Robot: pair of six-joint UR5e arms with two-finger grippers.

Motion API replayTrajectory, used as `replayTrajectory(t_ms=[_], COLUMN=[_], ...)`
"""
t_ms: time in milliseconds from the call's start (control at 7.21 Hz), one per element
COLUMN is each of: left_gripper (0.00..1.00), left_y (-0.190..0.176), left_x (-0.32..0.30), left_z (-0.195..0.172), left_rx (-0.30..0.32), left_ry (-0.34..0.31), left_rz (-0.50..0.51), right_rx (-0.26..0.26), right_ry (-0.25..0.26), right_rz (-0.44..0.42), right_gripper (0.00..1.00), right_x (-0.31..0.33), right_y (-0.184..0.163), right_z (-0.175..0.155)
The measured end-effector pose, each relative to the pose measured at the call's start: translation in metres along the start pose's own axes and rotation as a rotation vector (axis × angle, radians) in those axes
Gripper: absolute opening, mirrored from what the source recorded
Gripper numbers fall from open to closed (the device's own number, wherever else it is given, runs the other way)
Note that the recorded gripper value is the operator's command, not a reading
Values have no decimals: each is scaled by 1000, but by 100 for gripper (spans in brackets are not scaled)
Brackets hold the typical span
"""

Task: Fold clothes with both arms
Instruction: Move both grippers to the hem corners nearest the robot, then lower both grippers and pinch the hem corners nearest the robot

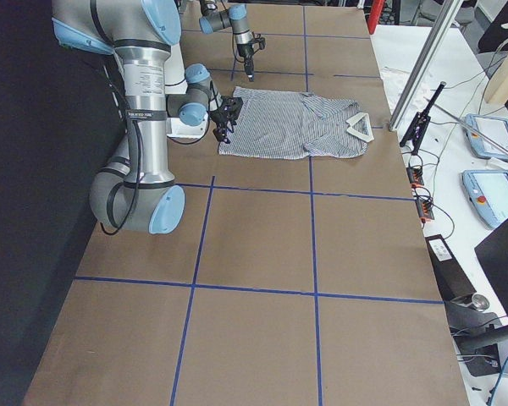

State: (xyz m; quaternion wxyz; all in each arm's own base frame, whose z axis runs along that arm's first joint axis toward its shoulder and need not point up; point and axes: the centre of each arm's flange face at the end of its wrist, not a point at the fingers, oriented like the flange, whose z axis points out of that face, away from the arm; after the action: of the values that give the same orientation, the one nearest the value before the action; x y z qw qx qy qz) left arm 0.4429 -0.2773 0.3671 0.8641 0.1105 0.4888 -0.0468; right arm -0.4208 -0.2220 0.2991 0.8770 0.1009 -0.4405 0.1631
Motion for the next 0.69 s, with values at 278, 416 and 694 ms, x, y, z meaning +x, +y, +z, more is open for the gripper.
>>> replayTrajectory(t_ms=[278, 416, 694], left_gripper=[47, 47, 47], left_y=[30, 37, 43], left_x=[4, 5, 4], left_z=[9, 11, 15], left_rx=[-30, -40, -48], left_ry=[-9, -10, -16], left_rz=[-10, -8, -5], right_rx=[5, 6, 7], right_ry=[0, 0, -1], right_rz=[0, 0, 0], right_gripper=[100, 100, 100], right_x=[0, 0, 0], right_y=[0, 0, 0], right_z=[0, 0, 0])
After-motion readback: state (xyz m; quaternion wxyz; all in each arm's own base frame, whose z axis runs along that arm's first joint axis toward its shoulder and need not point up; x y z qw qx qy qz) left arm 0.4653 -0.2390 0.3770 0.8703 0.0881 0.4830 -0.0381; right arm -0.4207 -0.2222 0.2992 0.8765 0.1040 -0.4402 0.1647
